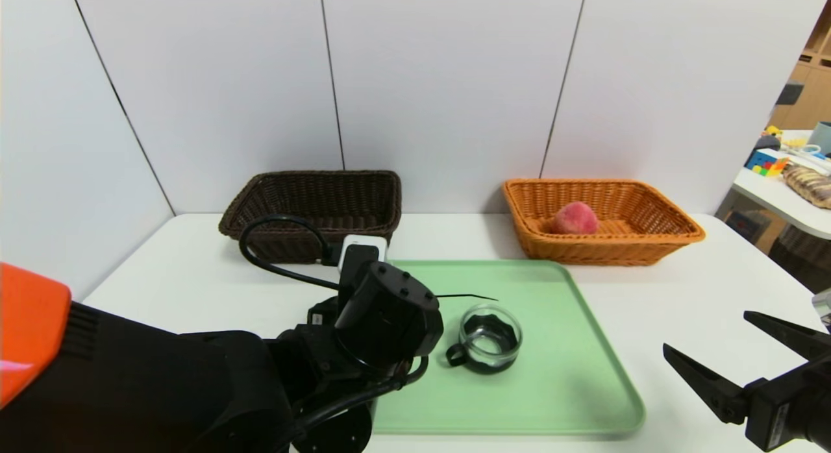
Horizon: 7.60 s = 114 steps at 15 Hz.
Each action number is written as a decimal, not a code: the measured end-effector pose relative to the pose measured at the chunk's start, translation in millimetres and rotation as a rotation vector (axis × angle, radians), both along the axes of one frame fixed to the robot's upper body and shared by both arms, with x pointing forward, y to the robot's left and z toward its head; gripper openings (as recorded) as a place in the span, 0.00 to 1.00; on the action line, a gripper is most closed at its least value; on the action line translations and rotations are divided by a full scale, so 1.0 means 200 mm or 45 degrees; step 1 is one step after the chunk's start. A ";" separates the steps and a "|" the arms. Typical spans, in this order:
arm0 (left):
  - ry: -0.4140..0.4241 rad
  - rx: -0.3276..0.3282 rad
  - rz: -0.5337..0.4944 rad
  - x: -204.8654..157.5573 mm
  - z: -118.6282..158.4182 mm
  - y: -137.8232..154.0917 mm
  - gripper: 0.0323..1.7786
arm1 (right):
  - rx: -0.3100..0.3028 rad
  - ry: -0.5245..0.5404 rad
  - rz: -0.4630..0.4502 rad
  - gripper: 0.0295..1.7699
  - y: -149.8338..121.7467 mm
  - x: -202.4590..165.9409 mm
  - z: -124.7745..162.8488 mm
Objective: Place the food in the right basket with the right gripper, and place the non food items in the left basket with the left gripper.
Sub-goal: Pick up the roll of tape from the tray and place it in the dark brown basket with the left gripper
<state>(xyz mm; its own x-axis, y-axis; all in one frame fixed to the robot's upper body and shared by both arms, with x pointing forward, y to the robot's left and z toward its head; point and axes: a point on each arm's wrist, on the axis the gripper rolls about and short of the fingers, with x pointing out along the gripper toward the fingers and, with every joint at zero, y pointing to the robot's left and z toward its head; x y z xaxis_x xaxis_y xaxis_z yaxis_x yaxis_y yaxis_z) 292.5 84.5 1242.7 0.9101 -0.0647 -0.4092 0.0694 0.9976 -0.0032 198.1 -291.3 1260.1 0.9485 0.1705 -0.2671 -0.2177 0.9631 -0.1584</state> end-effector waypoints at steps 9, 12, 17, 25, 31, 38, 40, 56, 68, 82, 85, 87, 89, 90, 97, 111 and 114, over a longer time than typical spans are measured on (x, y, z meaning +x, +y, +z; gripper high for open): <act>0.014 0.007 0.029 0.03 -0.02 0.01 0.41 | -0.013 0.001 0.006 0.96 0.00 0.00 -0.01; 0.014 0.005 0.031 0.03 -0.03 0.01 0.27 | -0.014 0.000 0.006 0.96 0.00 -0.01 -0.01; 0.004 -0.006 0.031 0.02 0.00 0.02 0.27 | -0.014 0.002 0.006 0.96 0.00 0.00 -0.01; -0.057 -0.027 0.008 -0.01 0.12 0.06 0.27 | -0.018 0.010 0.011 0.96 0.00 0.00 -0.01; -0.103 -0.029 -0.013 -0.06 0.25 0.12 0.27 | -0.024 0.022 0.026 0.96 0.01 0.00 -0.02; -0.171 -0.048 -0.025 -0.07 0.42 0.15 0.27 | -0.025 0.024 0.027 0.96 0.01 0.00 -0.02; -0.201 -0.048 -0.011 -0.05 0.47 0.16 0.27 | -0.026 0.028 0.027 0.96 0.01 0.00 -0.02; -0.301 0.024 0.147 0.40 0.65 0.39 0.27 | -0.029 0.023 0.027 0.96 0.01 0.00 -0.02; 0.001 0.154 0.015 0.71 0.69 0.54 0.27 | -0.030 0.023 0.030 0.96 0.01 -0.01 -0.03; 0.151 0.248 -0.031 0.94 0.52 0.54 0.27 | -0.038 0.021 0.033 0.96 0.01 -0.01 -0.03; 0.178 0.262 -0.022 1.00 0.46 0.55 0.27 | -0.038 0.021 0.033 0.96 0.01 -0.01 -0.03; 0.192 0.261 -0.021 1.04 0.42 0.55 0.27 | -0.039 0.021 0.033 0.96 0.01 -0.01 -0.03; 0.205 0.264 -0.017 1.06 0.39 0.55 0.27 | -0.039 0.024 0.033 0.96 0.01 -0.01 -0.03; 0.209 0.265 -0.017 1.07 0.38 0.55 0.27 | -0.040 0.023 0.033 0.96 0.01 -0.01 -0.03; 0.230 0.273 -0.001 1.13 0.32 0.56 0.27 | -0.045 0.023 0.034 0.96 0.01 -0.01 -0.03; 0.218 0.260 0.016 1.14 0.33 0.57 0.27 | -0.057 0.025 0.037 0.96 0.01 0.00 -0.03; 0.218 0.258 0.017 1.14 0.33 0.57 0.34 | -0.058 0.026 0.036 0.96 0.01 0.00 -0.03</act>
<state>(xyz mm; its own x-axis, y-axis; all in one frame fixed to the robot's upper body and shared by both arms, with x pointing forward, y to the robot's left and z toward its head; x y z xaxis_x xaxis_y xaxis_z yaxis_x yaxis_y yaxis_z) 519.8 199.4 1308.0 0.8269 0.0454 -0.5606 0.0722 0.9799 0.1859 197.6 -289.0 1254.2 0.9376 0.1845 -0.2947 -0.2486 0.9483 -0.1972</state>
